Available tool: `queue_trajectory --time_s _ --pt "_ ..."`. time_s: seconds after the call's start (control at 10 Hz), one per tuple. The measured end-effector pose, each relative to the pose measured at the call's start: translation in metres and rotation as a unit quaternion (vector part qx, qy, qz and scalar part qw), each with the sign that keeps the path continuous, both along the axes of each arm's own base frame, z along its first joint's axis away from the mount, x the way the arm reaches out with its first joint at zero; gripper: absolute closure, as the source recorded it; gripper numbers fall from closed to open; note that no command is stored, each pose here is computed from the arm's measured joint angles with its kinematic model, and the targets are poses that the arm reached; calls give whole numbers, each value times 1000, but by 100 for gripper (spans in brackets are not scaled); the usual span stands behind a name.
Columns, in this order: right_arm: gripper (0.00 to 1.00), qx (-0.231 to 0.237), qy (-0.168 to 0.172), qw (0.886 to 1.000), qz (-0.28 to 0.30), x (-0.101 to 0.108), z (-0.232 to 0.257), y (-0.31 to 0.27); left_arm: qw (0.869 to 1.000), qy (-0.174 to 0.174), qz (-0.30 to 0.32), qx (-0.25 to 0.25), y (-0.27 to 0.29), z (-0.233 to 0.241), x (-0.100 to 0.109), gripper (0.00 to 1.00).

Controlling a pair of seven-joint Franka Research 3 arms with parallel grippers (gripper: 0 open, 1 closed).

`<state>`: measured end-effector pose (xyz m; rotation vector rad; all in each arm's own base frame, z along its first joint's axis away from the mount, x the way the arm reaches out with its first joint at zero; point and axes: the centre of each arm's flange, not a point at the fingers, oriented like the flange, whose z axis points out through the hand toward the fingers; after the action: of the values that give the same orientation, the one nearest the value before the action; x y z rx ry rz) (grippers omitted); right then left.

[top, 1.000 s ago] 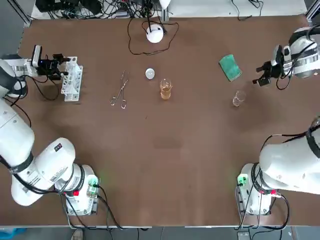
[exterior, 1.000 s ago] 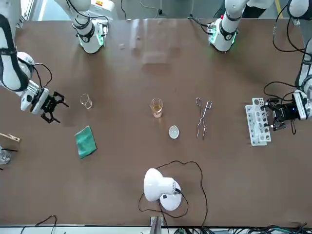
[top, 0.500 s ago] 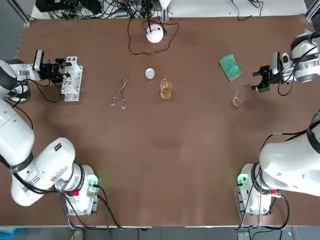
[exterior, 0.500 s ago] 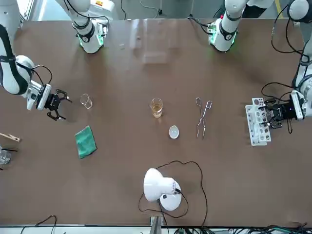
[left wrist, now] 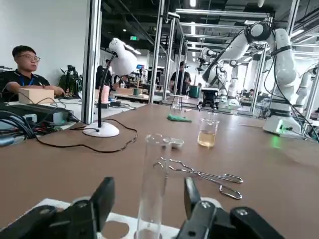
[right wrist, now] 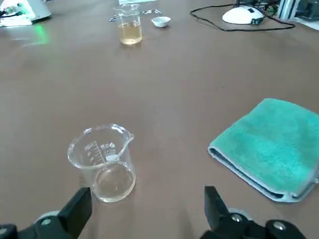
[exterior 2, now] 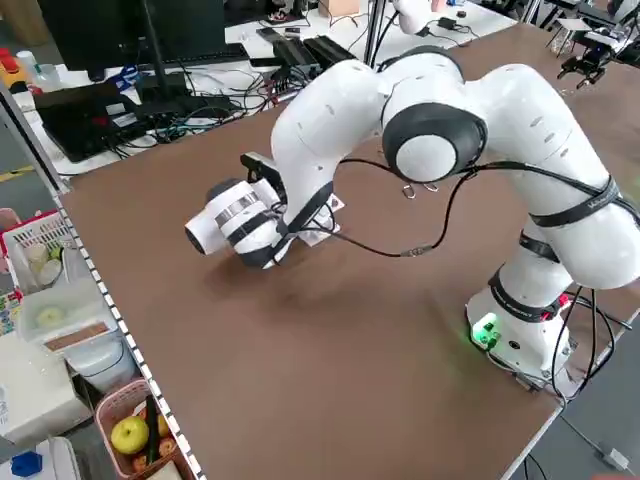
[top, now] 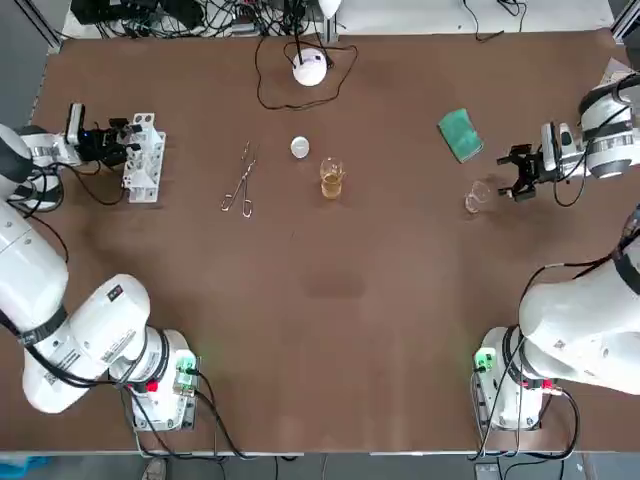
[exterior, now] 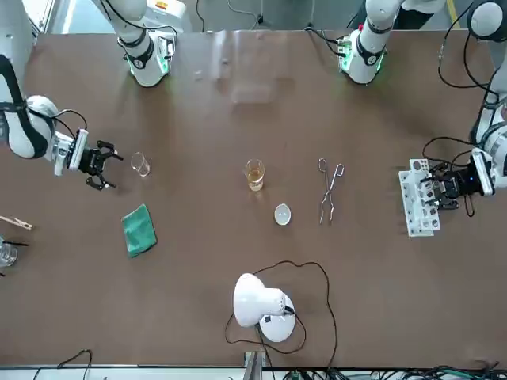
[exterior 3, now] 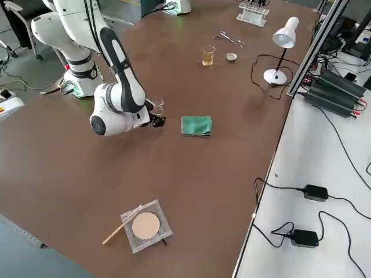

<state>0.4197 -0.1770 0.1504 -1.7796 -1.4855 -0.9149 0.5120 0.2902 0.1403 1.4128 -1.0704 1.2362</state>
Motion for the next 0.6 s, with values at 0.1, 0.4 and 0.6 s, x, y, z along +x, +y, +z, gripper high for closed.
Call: queue_trajectory --time_s 0.1,0.4,0.6 --pt "0 9 -5 1000 13 -3 -10 2 1000 -1 1 0 1 1 0 37" --pt "0 28 6 999 37 -10 -27 -2 1000 -2 0 0 0 1 1 43" --pt "0 46 11 998 47 -12 -38 0 1000 -3 -2 -1 -2 2 3 58"
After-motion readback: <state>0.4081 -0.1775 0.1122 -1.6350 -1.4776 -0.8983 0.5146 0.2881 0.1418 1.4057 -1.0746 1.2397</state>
